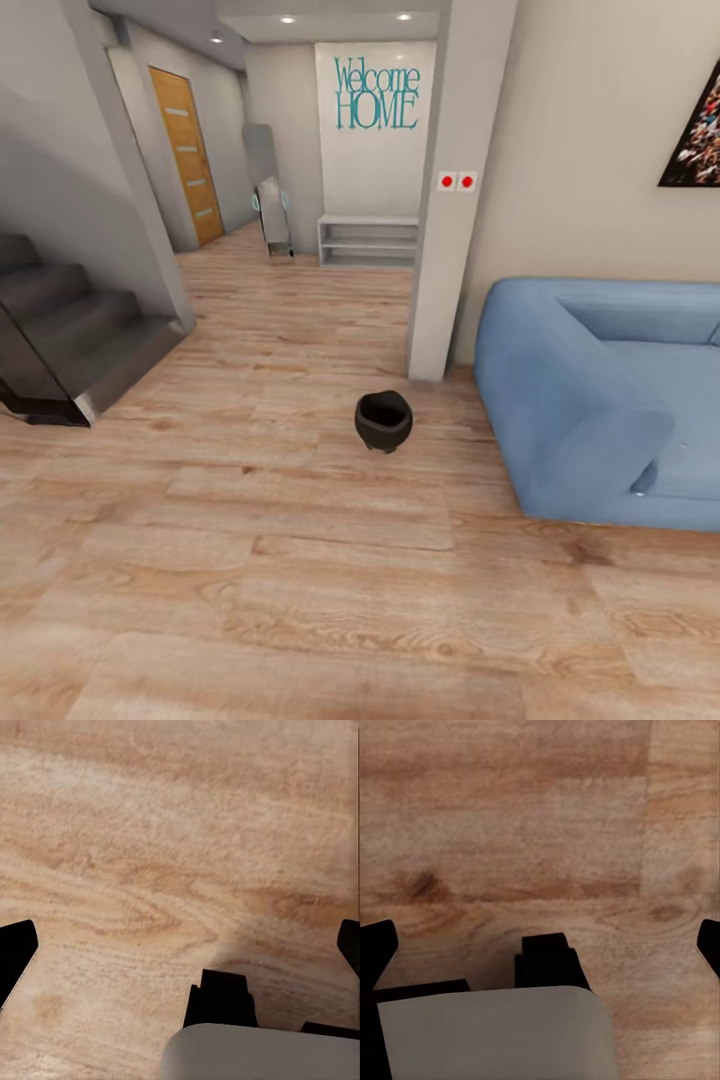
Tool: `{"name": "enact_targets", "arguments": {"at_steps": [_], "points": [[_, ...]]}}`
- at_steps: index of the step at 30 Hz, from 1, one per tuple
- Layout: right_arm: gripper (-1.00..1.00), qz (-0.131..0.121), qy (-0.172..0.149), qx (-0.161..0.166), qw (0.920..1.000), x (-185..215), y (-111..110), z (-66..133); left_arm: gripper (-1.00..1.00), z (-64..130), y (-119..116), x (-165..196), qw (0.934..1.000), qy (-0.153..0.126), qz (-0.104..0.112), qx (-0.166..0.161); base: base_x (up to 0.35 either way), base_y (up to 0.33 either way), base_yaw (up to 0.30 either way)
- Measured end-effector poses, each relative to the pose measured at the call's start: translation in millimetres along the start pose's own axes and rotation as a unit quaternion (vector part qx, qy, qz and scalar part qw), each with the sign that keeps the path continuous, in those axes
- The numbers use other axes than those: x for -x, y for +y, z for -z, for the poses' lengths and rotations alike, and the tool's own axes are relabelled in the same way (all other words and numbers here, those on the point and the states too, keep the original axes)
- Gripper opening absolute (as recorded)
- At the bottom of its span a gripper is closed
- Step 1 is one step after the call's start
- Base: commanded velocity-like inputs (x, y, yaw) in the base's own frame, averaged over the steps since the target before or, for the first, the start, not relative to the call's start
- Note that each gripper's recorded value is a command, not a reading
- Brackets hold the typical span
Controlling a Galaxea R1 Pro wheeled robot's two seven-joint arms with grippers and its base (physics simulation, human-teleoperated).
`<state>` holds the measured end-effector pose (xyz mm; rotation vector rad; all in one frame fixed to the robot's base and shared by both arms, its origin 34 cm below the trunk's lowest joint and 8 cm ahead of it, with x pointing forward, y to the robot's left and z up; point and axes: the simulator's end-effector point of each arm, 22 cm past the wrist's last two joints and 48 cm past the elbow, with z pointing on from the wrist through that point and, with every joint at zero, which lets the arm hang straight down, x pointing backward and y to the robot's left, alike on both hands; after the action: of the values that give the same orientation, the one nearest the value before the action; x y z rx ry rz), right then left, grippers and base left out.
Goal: Place each of the two pumpkins and all three candles from the living room inside a cabinet in the living room (use any cabinet), then make sure every cabinet is closed, and position the cauldron so it is next to a table in the living room.
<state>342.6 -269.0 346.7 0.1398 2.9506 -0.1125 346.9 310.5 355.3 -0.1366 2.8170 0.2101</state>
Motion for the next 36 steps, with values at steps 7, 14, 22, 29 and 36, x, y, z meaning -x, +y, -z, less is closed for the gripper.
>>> {"name": "enact_targets", "arguments": {"at_steps": [7,14,22,29,36], "points": [[1.0,0.0,0.0,0.0,1.0,0.0,0.0,0.0,1.0,0.0,-0.1,0.0,1.0,0.0,0.0,0.0,0.335,0.0,0.0],[1.0,0.0,0.0,0.0,1.0,0.0,0.0,0.0,1.0,0.0,-0.1,0.0,1.0,0.0,0.0,0.0,0.335,0.0,0.0],[1.0,0.0,0.0,0.0,1.0,0.0,0.0,0.0,1.0,0.0,0.1,0.0,1.0,0.0,0.0,0.0,0.335,0.0,0.0],[1.0,0.0,0.0,0.0,1.0,0.0,0.3,0.0,1.0,0.0,0.1,0.0,1.0,0.0,0.0,0.0,0.312,0.108,-0.037],[1.0,0.0,0.0,0.0,1.0,-0.5,-0.3,0.0,1.0,0.0,-0.2,0.0,1.0,0.0,0.0,0.0,0.269,0.218,-0.247]]}}
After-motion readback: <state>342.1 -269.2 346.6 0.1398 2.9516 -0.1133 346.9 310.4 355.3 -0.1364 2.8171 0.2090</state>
